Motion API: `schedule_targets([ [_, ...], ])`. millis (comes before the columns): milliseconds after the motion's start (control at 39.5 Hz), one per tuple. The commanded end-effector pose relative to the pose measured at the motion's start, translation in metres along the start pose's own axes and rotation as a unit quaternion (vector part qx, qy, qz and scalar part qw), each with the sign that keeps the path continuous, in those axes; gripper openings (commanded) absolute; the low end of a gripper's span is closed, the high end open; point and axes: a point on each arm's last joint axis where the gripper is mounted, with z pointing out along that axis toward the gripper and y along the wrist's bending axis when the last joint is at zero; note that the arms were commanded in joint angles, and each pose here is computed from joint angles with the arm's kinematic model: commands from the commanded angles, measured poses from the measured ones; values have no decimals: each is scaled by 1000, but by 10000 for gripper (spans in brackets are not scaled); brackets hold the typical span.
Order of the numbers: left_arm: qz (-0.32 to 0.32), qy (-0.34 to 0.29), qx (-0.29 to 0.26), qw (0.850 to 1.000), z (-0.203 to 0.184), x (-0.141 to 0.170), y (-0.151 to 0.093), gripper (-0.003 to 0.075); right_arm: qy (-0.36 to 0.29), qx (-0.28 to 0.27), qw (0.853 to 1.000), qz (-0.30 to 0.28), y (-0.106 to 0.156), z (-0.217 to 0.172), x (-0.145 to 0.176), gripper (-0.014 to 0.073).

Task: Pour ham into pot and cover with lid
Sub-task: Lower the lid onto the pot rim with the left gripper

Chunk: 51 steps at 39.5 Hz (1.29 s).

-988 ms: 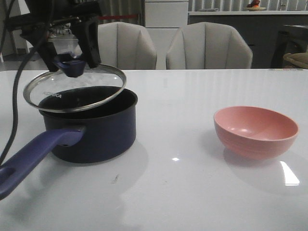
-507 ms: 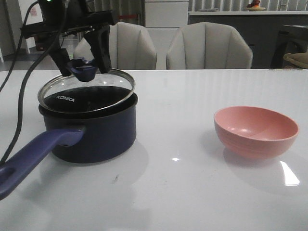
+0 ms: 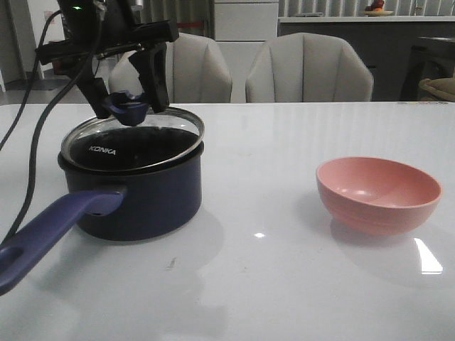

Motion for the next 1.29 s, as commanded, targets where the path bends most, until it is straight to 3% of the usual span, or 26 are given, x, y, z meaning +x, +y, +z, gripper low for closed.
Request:
schedule_targets([
  [0, 9, -38, 21, 999, -40, 3, -12, 330, -46, 7, 999, -5, -1, -1, -15, 155],
  [1115, 26, -29, 15, 999, -43, 14, -9, 336, -46, 7, 999, -5, -1, -1, -15, 155],
  [1267, 29, -25, 18, 999, -39, 13, -9, 403, -46, 7, 999, -5, -1, -1, -15, 155],
])
